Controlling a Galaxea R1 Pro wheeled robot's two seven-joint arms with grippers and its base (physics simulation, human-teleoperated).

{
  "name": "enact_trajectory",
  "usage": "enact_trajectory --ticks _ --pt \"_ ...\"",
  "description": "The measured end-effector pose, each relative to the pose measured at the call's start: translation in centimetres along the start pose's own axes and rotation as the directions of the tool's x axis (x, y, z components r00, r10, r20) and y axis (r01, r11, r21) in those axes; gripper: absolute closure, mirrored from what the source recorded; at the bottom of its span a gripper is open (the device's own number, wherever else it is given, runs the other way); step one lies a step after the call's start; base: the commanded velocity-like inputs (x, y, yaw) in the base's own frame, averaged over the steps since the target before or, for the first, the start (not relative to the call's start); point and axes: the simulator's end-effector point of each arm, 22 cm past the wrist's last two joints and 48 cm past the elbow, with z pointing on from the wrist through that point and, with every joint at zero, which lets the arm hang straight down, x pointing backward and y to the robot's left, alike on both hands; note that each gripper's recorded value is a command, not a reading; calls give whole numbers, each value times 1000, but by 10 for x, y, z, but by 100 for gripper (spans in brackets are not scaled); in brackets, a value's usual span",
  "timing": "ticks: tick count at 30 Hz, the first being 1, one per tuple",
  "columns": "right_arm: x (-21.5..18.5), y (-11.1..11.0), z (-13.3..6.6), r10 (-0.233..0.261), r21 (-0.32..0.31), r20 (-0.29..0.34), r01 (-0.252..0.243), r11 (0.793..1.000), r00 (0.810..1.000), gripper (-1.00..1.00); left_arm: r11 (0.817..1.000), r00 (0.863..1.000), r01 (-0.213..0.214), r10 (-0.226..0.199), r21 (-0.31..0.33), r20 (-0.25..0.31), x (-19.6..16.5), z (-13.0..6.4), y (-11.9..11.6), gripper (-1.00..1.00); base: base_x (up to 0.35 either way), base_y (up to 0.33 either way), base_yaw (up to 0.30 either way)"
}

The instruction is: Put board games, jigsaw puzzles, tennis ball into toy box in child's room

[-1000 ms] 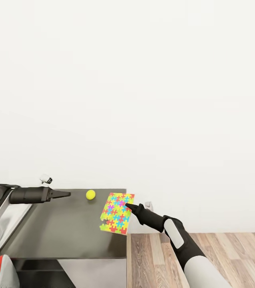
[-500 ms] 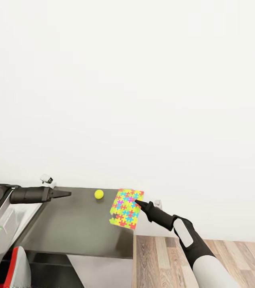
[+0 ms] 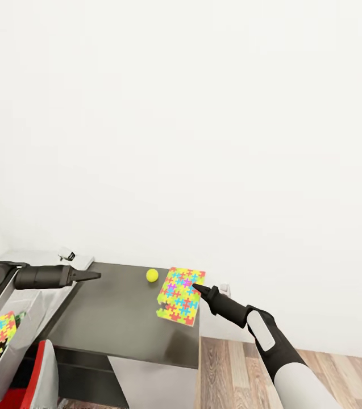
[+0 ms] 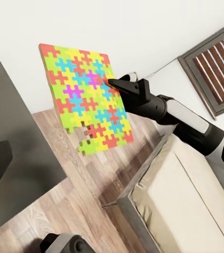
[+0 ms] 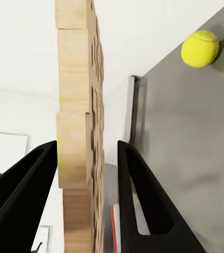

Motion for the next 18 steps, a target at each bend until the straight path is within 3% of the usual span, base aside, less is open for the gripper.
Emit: enact_trajectory --ticks 18 --pt "-6 9 -8 -18 -2 9 18 1000 1000 100 1000 1000 -15 15 -1 5 -4 -5 -11 -100 0 0 223"
